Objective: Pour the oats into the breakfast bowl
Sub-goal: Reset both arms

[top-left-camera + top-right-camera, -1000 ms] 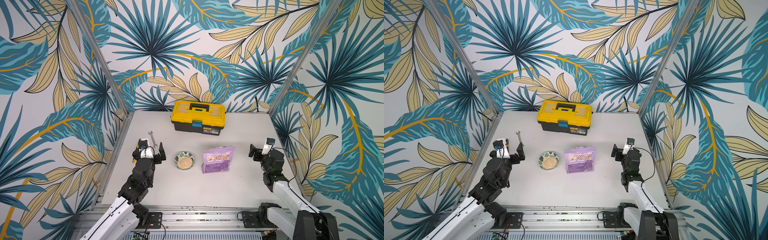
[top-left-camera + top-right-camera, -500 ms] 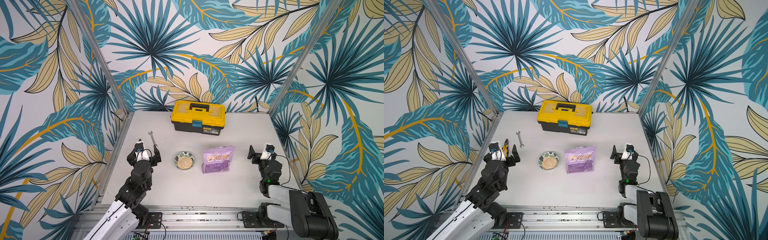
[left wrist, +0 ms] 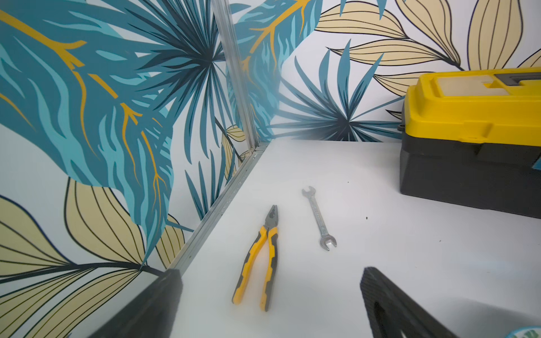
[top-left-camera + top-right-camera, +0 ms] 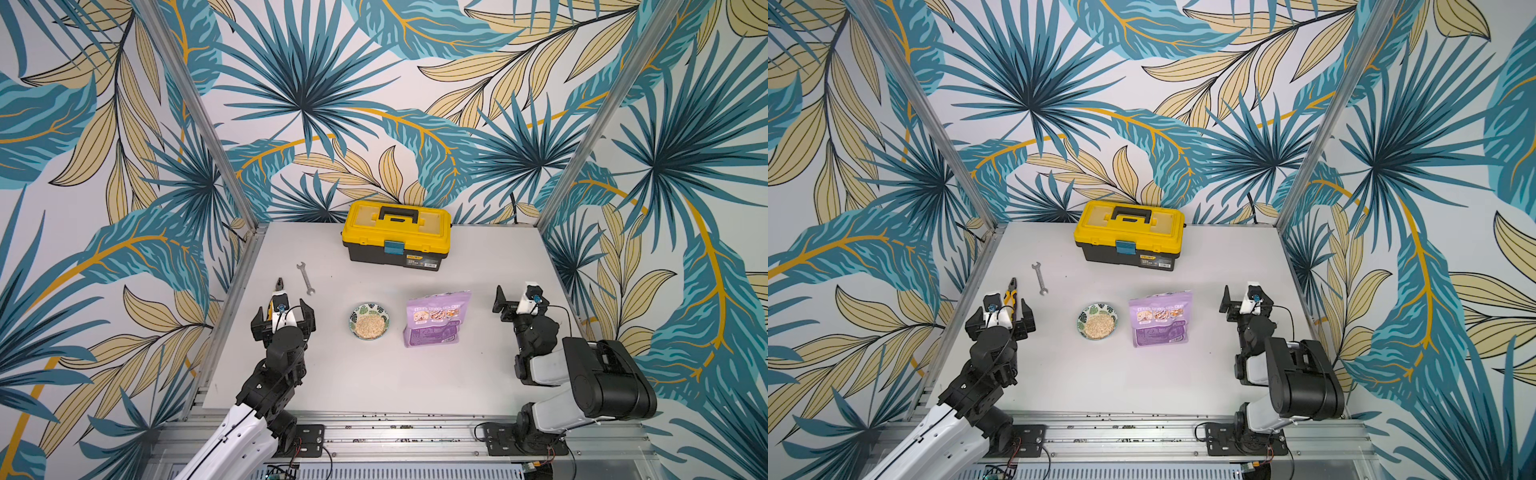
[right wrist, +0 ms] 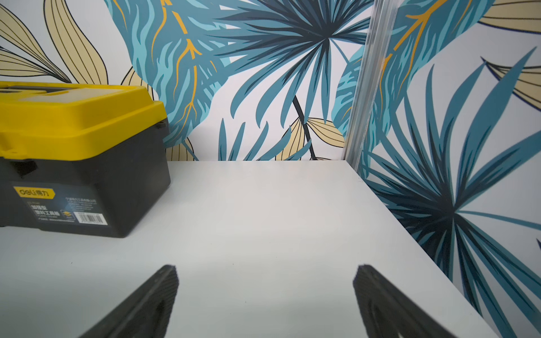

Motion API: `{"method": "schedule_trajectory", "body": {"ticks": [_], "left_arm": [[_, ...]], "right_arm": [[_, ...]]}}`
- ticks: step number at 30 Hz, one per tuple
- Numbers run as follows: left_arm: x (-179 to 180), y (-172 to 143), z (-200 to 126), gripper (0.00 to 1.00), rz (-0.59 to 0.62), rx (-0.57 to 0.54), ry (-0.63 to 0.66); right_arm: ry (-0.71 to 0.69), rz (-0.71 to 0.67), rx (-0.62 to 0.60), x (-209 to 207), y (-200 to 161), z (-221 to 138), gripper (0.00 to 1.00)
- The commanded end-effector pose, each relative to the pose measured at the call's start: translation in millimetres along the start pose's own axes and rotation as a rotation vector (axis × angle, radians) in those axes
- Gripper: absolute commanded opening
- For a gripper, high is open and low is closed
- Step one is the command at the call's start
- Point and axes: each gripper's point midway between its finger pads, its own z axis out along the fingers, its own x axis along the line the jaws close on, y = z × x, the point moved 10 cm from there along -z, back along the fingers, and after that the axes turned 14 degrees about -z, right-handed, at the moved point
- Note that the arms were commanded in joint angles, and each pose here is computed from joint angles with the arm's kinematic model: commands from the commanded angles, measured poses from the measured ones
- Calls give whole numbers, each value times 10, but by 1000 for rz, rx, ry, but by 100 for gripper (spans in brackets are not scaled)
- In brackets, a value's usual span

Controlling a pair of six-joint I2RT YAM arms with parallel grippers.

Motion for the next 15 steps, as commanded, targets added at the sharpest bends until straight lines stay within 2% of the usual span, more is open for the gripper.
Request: {"method": "schedule_trajectory", "body": {"ticks": [1,7,13,15], "left_arm": [[0,39,87,100,-17,-65,-23],[-51,-199,385,100,-17,-91,-137],[-169,-450,691,100,4,-30,-230],[-225,-505,780,100,6,-53,-263]], "right_arm": [[6,22,44,-42,-47,53,99],[8,22,45,-41,-50,51,99],[7,22,45,-41,-51,50,99],[7,22,45,-41,-51,50,99]]}}
